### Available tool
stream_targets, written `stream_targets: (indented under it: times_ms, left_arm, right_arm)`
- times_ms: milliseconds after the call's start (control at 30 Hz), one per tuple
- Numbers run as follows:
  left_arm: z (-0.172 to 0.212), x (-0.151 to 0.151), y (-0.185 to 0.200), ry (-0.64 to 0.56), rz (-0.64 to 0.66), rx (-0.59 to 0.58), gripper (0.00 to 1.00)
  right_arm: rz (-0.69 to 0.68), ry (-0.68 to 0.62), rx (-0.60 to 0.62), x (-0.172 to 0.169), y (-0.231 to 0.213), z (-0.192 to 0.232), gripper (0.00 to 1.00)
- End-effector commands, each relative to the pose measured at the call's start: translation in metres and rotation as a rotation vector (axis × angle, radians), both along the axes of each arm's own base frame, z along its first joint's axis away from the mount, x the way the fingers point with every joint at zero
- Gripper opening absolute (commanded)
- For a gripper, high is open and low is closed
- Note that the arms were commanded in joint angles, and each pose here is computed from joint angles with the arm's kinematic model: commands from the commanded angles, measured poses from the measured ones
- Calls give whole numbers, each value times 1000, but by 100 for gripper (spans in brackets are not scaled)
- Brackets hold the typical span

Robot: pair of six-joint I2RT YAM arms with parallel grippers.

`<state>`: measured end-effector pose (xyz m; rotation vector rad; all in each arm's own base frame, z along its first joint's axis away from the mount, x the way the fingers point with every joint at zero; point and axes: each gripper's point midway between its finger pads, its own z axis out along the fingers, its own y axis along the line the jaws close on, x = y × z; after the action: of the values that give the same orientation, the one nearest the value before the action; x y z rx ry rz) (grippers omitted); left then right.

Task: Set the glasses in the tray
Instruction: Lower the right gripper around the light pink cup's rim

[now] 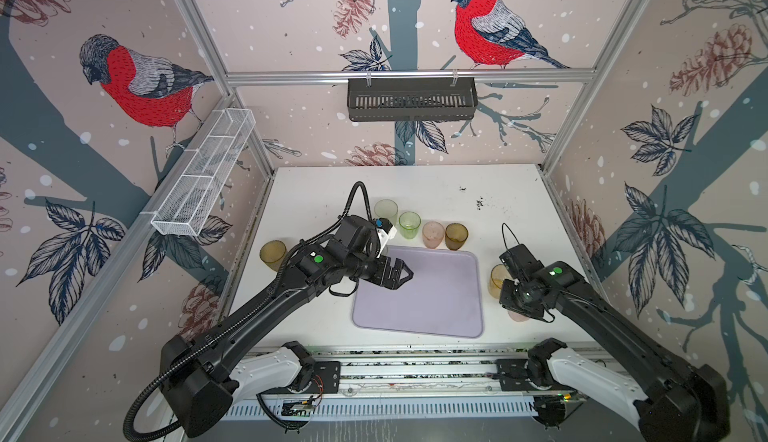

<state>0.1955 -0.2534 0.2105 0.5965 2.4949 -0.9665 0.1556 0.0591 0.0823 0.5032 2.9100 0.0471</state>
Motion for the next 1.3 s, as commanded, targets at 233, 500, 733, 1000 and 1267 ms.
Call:
stream_targets:
  times_ms: [233,500,733,1000,1267]
  left_arm:
    - [11,0,-2,-28,-3,-40,98]
    - [17,0,0,-51,7,-54,98]
    - [18,1,-1,-54,4,-57,98]
    - [17,1,-1,-53,3,-56,98]
    - [19,2,-2,-56,1,-60,98]
  right_arm:
    - [2,9,-28,-3,-6,0,30]
    - [0,10,-30,-4,-6,0,25]
    - [-3,5,-30,-3,-6,1,22]
    - [-4,6,-34,-4,-7,1,19]
    - [-5,7,-36,-4,-7,1,15]
